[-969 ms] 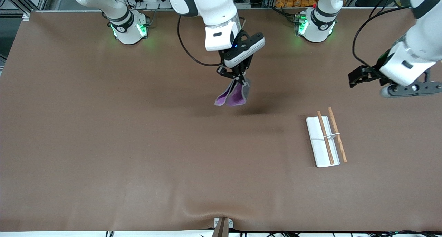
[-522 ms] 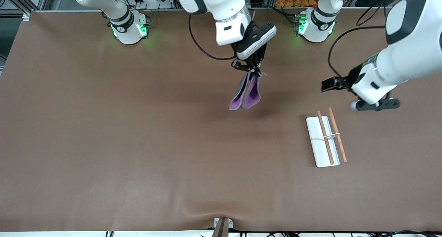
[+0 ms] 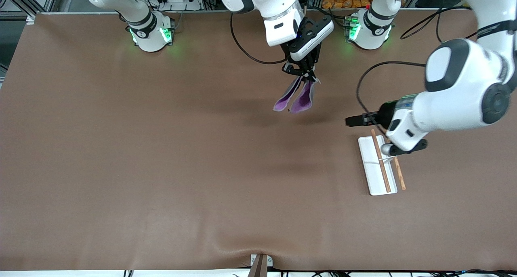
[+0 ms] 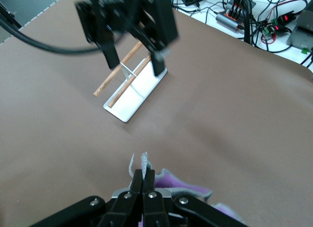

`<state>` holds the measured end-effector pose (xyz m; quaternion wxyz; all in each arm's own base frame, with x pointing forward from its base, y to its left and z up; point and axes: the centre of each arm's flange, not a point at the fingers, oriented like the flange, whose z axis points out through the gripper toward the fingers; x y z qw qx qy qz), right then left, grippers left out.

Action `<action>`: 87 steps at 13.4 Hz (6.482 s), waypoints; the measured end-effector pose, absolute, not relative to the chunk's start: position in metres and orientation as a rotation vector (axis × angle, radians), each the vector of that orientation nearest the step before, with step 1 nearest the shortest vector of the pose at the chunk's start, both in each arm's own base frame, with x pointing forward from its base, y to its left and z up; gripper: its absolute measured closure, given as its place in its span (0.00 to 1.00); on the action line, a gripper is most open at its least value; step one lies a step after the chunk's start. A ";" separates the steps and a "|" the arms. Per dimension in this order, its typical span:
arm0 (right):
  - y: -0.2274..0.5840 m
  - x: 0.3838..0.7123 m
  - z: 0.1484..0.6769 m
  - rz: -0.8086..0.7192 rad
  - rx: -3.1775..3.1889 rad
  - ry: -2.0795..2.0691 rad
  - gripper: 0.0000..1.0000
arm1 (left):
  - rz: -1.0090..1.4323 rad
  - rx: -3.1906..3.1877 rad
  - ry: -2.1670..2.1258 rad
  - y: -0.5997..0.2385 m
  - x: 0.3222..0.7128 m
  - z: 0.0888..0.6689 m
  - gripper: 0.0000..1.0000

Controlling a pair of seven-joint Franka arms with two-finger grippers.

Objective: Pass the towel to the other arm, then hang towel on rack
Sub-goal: 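Hold the towel up while the left gripper reaches toward it, then grasp the towel with the left gripper while the right gripper releases, then carry the towel with the left gripper over the wooden dowel rack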

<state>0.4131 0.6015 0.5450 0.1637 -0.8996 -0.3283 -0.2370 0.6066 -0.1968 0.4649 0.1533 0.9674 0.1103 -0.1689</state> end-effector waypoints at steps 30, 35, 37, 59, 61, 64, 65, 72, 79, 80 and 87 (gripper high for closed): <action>0.604 0.414 0.539 -0.680 -2.567 -0.936 0.98 | -1.021 2.621 0.593 -0.279 0.554 0.453 0.43; 0.603 0.415 0.539 -0.682 -2.569 -0.934 0.98 | -1.034 2.601 0.594 -0.280 0.554 0.453 0.53; 0.603 0.416 0.539 -0.682 -2.570 -0.933 0.98 | -1.048 2.573 0.591 -0.282 0.554 0.454 0.58; 0.592 0.430 0.543 -0.702 -2.583 -0.903 0.28 | -0.993 2.520 0.633 -0.237 0.580 0.458 0.98; 0.583 0.443 0.547 -0.715 -2.591 -0.876 0.08 | -0.974 2.516 0.636 -0.232 0.584 0.464 0.98; 0.557 0.472 0.547 -0.713 -2.639 -0.813 0.00 | -0.906 2.564 0.596 -0.217 0.591 0.469 0.98; 0.541 0.489 0.546 -0.701 -2.674 -0.776 0.00 | -0.871 2.585 0.563 -0.207 0.596 0.470 0.98; 0.395 0.604 0.532 -0.606 -2.893 -0.530 0.00 | -0.562 2.550 0.395 -0.121 0.645 0.450 0.98; 0.179 0.680 0.503 -0.291 -3.117 -0.244 0.00 | -0.333 2.556 0.295 -0.099 0.676 0.422 0.98; 0.153 0.684 0.501 -0.255 -3.131 -0.213 0.00 | -0.310 2.586 0.266 -0.091 0.678 0.419 0.98; 0.056 0.667 0.529 -0.039 -3.167 -0.090 0.00 | -0.335 2.614 0.133 0.025 0.668 0.411 0.98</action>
